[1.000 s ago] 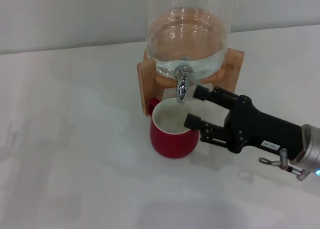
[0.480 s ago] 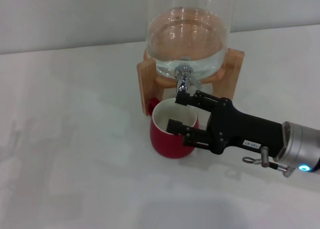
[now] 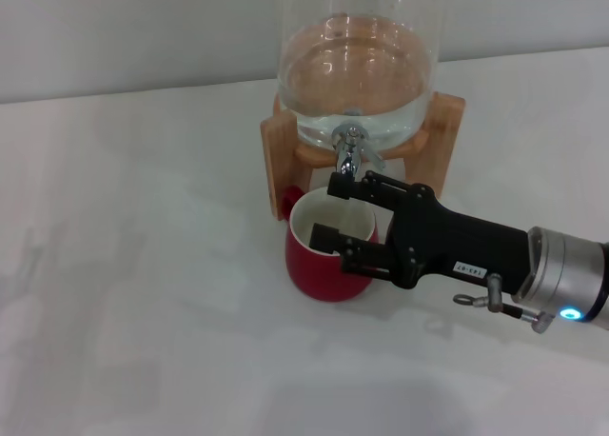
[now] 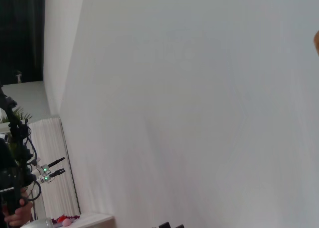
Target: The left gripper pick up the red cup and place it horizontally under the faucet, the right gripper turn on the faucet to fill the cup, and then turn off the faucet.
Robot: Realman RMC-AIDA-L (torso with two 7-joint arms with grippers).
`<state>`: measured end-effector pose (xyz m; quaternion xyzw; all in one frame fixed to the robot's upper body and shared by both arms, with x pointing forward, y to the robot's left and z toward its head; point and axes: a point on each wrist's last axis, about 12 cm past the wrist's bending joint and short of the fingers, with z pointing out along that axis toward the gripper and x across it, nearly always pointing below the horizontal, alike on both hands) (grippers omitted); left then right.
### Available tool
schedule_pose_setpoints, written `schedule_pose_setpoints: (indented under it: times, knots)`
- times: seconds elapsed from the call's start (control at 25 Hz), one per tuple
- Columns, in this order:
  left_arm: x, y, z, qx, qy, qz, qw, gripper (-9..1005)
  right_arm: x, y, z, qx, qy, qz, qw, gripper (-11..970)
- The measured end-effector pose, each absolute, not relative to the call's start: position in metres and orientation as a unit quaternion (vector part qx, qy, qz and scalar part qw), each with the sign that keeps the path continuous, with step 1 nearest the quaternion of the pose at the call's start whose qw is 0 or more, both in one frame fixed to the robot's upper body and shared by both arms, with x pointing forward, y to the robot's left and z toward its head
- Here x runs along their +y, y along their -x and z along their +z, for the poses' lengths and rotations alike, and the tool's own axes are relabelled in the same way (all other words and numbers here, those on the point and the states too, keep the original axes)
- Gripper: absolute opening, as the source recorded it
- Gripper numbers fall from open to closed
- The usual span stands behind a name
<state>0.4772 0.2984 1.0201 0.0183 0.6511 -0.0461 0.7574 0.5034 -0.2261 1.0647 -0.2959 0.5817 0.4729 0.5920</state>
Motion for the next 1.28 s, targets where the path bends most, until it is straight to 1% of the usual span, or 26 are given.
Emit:
schedule_pose_setpoints:
  times: [1.28]
  knots:
    - [0.2976,-0.4779,1.0204,0.651,-0.020,-0.048,0.757,890,-0.2294,-0.5125,1.0656,0.594,0.290,0.453,0.598,766]
